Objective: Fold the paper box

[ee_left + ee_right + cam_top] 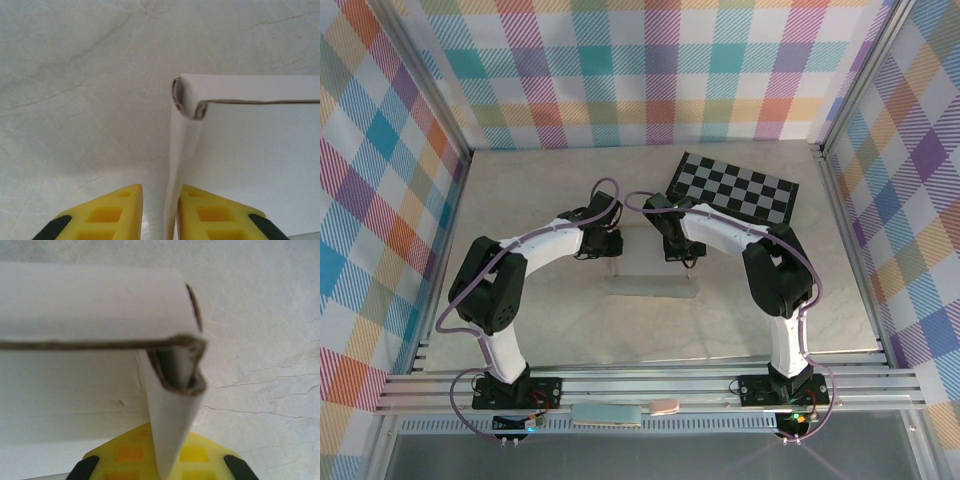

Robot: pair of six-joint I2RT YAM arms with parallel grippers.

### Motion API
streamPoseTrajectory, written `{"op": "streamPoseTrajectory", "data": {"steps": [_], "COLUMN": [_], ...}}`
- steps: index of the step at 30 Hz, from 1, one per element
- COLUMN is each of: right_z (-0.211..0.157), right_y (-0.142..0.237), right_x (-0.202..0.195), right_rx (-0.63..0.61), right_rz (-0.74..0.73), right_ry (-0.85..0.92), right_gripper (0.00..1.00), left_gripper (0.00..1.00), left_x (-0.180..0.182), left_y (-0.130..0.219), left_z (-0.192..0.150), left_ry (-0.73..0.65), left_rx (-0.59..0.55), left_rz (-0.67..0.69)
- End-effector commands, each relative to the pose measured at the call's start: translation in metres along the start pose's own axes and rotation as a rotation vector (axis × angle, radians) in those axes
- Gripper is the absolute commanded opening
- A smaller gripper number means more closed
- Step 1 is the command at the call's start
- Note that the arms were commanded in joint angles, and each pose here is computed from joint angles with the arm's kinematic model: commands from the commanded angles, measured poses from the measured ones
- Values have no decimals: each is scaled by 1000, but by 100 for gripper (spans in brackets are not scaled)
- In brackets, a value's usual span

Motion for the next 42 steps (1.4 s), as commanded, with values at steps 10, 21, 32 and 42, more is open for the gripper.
{"op": "streamPoseTrajectory", "data": {"steps": [10,21,32,42], "right_z": [0,-1,-2,-2], "right_y": [6,6,6,6], "right_x": [-11,-11,-11,-10], "right_rx": [-19,-17,-17,-15], "right_rz": [-50,-39,-33,-33], "right_ry": [6,9,12,15], "right_gripper": [0,0,0,0], "left_gripper": [0,20,44,32], "left_x": [-3,-12,-12,-10], "left_y": [-1,14,22,0], "left_z": [-14,-13,-20,-27], "left_ry": [-114,-83,0,-9], "left_rx": [31,-47,-39,21], "left_rz": [313,231,-31,-4]}}
Point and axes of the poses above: each hand's point on the last joint's axis, 136 mm out from that joint toward the fingers, its own y axis back along the fingers, its own x axis along the line the jaws close on, z = x × y, the point moved 8 cm from there along y, back along the fingers, and after that the axes turned 10 degrees about -y, right-handed, at the moved point
